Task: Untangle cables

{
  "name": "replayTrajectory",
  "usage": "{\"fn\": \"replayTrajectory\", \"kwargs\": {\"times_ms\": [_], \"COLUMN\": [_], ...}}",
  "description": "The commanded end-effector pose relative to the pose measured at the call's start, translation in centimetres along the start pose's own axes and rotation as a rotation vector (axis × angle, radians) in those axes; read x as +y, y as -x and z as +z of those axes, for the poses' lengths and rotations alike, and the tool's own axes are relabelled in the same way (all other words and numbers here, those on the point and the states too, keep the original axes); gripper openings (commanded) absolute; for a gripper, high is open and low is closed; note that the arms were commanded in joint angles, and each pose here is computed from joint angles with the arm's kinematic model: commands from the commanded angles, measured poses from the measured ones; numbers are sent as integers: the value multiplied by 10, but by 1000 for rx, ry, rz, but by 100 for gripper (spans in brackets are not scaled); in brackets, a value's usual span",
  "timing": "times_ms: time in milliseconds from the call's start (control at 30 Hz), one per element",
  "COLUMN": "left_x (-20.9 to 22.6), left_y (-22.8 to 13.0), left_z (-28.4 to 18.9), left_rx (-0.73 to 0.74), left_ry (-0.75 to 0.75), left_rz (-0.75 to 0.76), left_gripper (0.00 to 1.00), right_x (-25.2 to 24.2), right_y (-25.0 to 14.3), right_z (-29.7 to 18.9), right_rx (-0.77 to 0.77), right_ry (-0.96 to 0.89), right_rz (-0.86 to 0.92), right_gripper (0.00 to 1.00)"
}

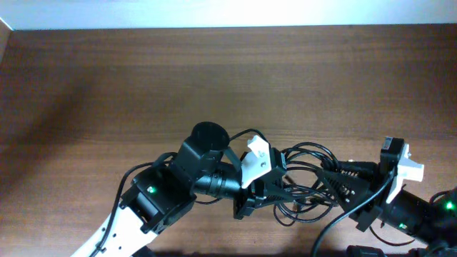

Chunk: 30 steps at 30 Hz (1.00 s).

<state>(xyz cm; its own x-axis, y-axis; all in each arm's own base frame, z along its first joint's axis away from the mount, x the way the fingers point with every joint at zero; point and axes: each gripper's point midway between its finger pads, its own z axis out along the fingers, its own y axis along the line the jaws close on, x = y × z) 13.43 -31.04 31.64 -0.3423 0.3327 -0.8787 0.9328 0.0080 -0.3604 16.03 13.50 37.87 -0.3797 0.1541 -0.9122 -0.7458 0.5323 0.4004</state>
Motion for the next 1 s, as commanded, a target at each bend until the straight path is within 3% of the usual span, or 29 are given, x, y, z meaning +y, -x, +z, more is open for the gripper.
{"fn": "replayTrajectory", "kwargs": {"times_ms": [0, 133, 300, 433, 567, 633, 800, 967], "left_x": [-19, -24, -5, 0, -1, -2, -1, 5], "left_y": [20, 24, 7, -8, -18, -36, -31, -18], "left_z": [-18, -31, -38, -39, -39, -40, -39, -33], "left_rx": [-64, -91, -37, 19, 68, 151, 141, 95], "left_ry": [14, 71, 205, 233, 227, 210, 208, 213], "left_rz": [75, 101, 38, 27, 111, 232, 308, 315], "left_gripper": [0, 0, 0, 0, 0, 0, 0, 0], "right_x": [-2, -15, -20, -20, -16, -4, 9, 15], "right_y": [4, 1, -1, -1, -10, -21, -40, -44], "right_z": [-1, -2, -3, -3, -2, -2, -4, -5], "right_rx": [-15, -13, -11, -11, 27, 64, 112, 118], "right_ry": [-28, -96, -125, -125, -97, -20, 73, 102], "right_rz": [-10, 21, 36, 35, -79, -187, -291, -268], "right_gripper": [22, 33, 66, 76, 90, 99, 99, 99]}}
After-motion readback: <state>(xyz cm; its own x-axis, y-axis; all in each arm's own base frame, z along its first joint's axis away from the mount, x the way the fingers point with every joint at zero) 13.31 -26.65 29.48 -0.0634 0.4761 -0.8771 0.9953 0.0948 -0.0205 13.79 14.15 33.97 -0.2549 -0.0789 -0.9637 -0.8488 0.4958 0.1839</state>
